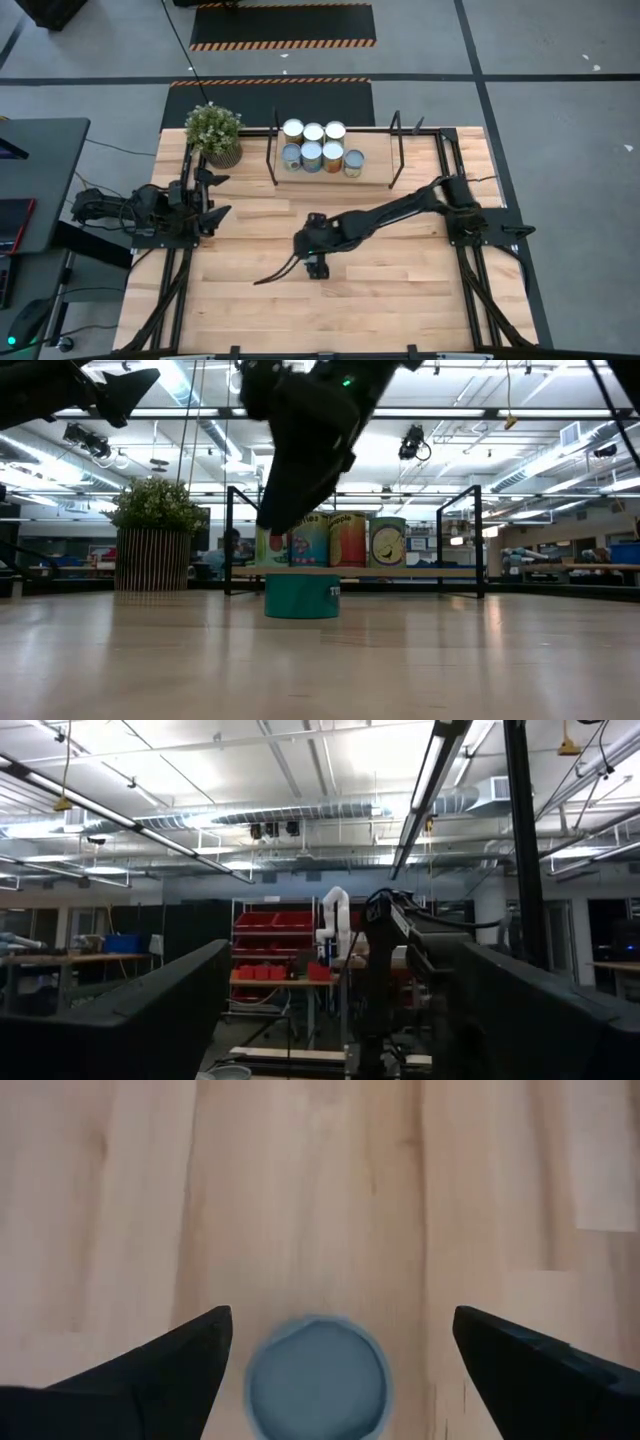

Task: Pick and place cans onto a shelf
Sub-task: Put the canned tuna fish on the shelf

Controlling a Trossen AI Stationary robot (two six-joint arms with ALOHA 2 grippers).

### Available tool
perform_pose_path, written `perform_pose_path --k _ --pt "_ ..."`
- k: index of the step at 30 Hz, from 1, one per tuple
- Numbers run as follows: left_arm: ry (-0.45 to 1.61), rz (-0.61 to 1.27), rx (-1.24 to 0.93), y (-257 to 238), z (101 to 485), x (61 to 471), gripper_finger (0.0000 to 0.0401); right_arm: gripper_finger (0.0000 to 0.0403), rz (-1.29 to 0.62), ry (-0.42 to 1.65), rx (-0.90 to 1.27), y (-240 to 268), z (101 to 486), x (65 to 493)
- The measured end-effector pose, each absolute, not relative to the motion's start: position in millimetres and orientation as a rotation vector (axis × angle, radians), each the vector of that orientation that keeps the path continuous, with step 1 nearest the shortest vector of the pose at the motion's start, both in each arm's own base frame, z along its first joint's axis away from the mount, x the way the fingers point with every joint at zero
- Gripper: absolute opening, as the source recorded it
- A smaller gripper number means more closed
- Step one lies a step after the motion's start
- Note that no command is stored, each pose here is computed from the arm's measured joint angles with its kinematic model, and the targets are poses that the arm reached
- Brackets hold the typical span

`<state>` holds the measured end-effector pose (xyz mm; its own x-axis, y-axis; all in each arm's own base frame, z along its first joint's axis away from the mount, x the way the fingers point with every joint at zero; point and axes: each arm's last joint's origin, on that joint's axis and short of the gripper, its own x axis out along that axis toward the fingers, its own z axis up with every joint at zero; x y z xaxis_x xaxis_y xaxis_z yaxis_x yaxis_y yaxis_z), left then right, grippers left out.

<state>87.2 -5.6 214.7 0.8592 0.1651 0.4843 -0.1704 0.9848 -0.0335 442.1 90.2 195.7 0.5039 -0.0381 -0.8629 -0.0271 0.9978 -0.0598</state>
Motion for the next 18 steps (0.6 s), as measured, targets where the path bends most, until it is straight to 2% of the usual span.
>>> perform_pose_path --k 11,18 --pt "-0.486 0.181 0.026 -6 213 88 0.0392 0.0391 0.114 1.289 -0.207 96 171 463" --pt "-0.485 0.182 0.028 -6 213 88 0.0392 0.0383 0.117 1.330 -0.220 95 166 461"
